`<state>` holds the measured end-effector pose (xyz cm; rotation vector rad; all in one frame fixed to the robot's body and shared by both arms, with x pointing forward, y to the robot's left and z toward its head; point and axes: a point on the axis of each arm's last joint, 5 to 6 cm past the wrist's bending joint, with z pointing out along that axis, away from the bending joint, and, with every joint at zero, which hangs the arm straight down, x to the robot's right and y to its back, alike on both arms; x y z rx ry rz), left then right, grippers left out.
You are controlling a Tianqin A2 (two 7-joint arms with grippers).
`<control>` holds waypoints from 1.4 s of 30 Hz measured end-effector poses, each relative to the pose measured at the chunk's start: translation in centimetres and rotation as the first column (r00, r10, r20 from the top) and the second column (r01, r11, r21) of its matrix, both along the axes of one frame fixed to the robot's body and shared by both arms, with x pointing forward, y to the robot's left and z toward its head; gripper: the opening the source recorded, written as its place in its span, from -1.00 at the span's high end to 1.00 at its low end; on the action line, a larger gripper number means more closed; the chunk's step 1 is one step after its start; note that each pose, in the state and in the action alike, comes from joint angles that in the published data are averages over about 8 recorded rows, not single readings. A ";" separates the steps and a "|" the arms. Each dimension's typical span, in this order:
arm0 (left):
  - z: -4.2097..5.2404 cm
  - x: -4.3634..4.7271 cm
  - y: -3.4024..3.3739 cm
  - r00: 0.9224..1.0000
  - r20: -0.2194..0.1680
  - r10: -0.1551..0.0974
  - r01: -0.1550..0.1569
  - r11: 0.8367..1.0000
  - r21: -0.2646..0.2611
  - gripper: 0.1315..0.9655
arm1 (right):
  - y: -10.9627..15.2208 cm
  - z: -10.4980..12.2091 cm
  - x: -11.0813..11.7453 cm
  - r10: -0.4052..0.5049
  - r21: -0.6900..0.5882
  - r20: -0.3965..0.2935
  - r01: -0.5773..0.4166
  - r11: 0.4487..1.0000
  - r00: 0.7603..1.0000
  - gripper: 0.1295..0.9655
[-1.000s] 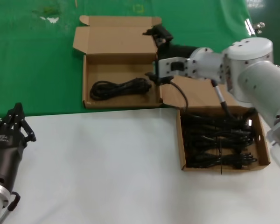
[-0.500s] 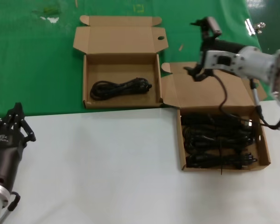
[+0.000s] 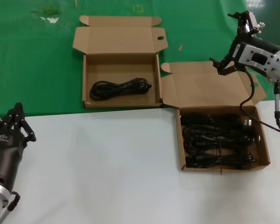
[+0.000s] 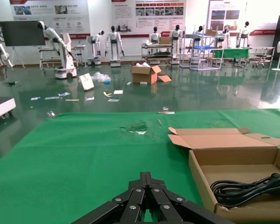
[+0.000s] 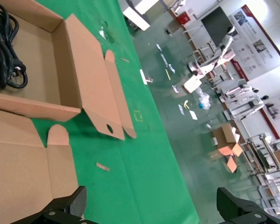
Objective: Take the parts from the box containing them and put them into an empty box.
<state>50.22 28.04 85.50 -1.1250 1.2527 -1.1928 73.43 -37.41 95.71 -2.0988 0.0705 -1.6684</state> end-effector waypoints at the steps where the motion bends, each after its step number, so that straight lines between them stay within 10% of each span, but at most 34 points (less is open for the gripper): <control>1: 0.00 0.00 0.00 1.000 0.000 0.000 0.000 1.000 0.000 0.98 | -0.1 0.0 -0.1 -0.003 0.003 0.002 0.003 1.000 1.000 -1.00; 21: 0.00 0.00 0.00 1.000 0.000 0.000 0.000 1.000 0.000 0.83 | 1.0 -2.5 -0.7 -0.030 0.089 -0.034 0.032 0.996 0.999 -1.00; 42: 0.00 0.00 0.00 1.000 0.000 0.000 0.000 1.000 0.000 -0.12 | 4.4 -8.1 -4.7 -0.105 0.343 -0.118 0.140 0.929 0.987 -1.00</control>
